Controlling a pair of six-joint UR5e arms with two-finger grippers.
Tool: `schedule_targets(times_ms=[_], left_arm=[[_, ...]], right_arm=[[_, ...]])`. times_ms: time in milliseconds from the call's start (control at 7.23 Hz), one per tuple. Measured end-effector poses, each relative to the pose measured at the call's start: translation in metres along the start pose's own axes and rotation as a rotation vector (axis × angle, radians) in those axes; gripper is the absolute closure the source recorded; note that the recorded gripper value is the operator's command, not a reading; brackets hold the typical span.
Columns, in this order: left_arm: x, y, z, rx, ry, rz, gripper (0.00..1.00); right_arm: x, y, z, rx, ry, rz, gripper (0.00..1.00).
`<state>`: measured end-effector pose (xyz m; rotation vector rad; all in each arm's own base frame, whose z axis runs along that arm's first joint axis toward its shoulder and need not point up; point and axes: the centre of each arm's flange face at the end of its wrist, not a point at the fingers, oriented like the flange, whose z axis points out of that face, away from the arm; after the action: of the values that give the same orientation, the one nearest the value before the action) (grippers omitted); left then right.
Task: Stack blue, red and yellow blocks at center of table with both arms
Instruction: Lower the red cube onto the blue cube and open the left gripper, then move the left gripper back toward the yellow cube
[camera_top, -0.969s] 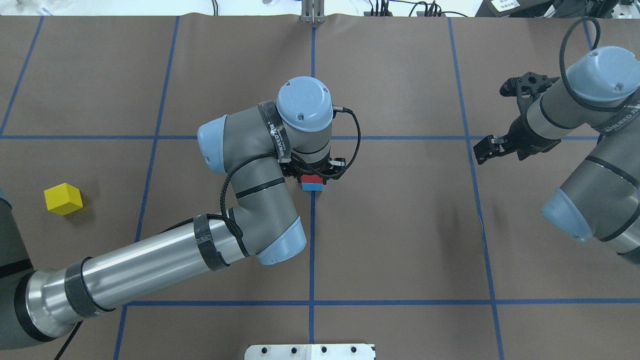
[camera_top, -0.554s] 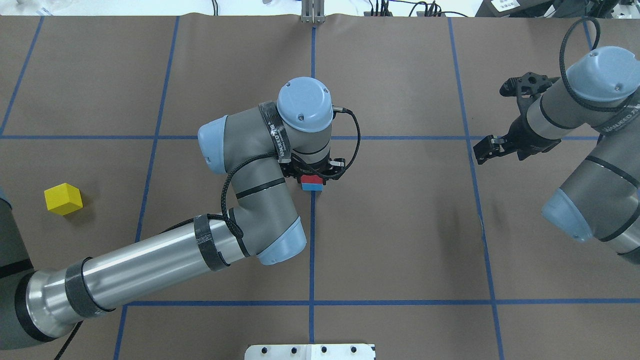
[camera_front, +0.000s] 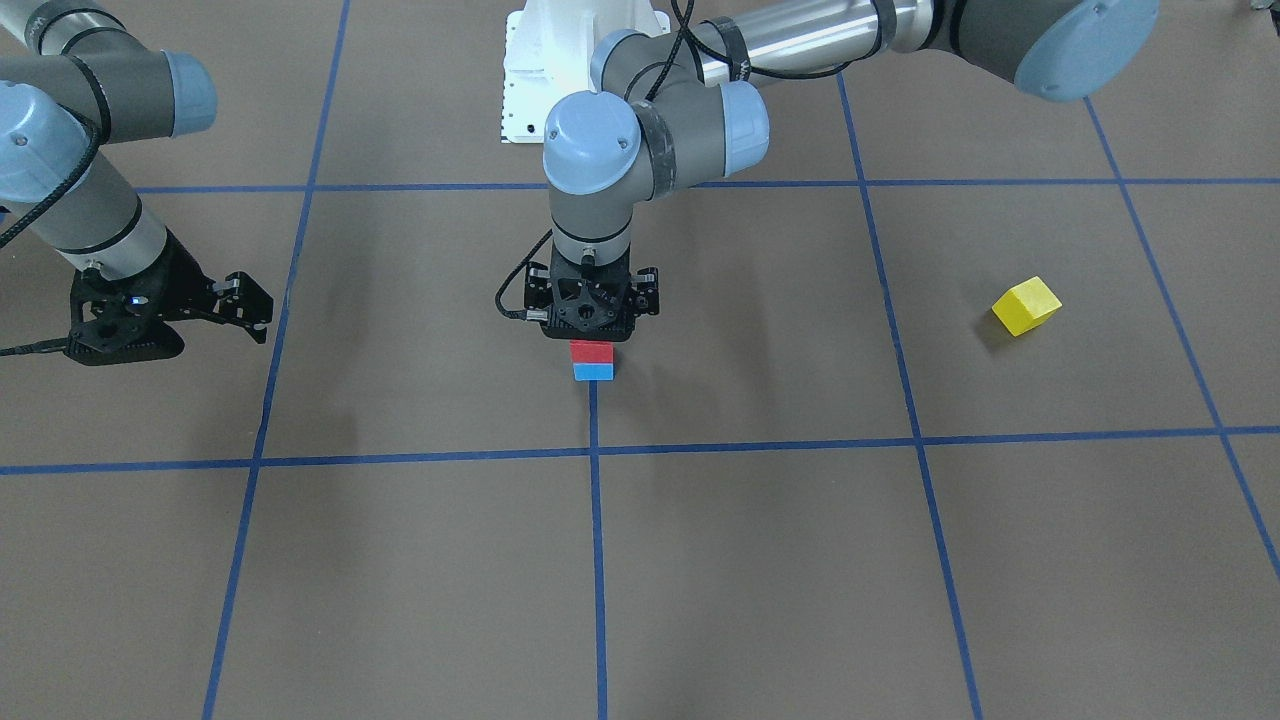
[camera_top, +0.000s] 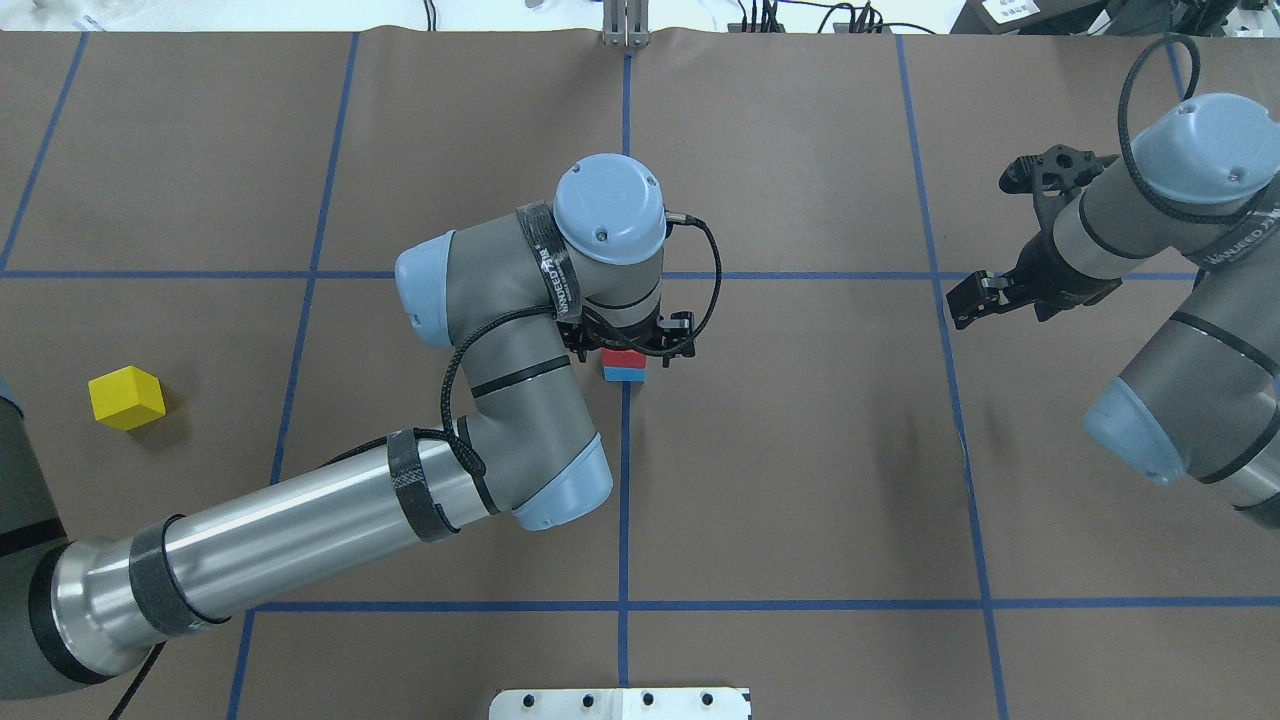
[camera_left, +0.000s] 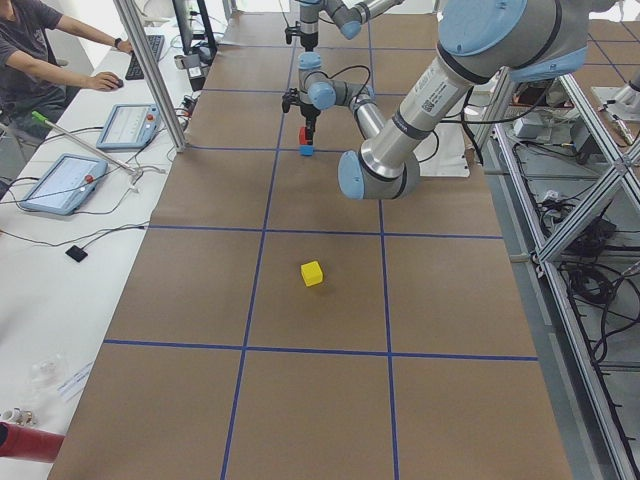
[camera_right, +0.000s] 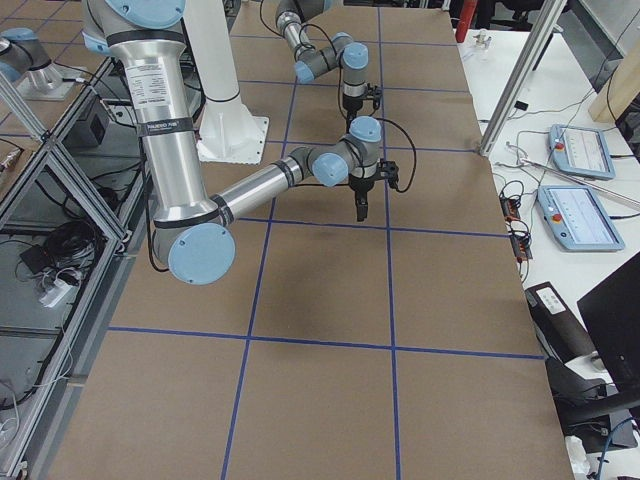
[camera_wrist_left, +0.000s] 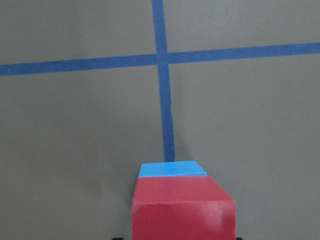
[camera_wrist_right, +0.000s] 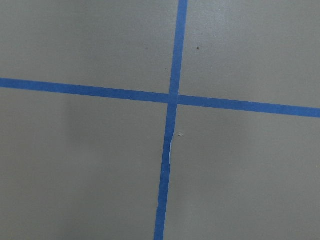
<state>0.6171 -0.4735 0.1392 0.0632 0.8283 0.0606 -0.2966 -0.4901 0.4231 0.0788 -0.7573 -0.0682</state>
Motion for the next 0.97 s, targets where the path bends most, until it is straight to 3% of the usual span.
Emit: schedule_targets(times_ms=[138, 415, 692, 969], left_arm=[[-0.001, 0.001, -0.013, 0.010, 0.014, 0.002, 0.00], [-0.040, 0.001, -0.074, 0.049, 0.017, 0.014, 0.00], [-0.150, 0.020, -0.109, 0.079, -0.026, 0.125, 0.00], [-0.300, 0.034, -0.105, 0.061, -0.057, 0.193, 0.00]], right_arm=[[0.000, 0.000, 0.000, 0.000, 0.000, -0.001, 0.00], [0.001, -0.001, 0.001, 0.000, 0.004, 0.001, 0.00], [0.004, -0.002, 0.006, -0.007, 0.010, 0.010, 0.00], [0.005, -0.002, 0.008, -0.009, 0.012, 0.019, 0.00]])
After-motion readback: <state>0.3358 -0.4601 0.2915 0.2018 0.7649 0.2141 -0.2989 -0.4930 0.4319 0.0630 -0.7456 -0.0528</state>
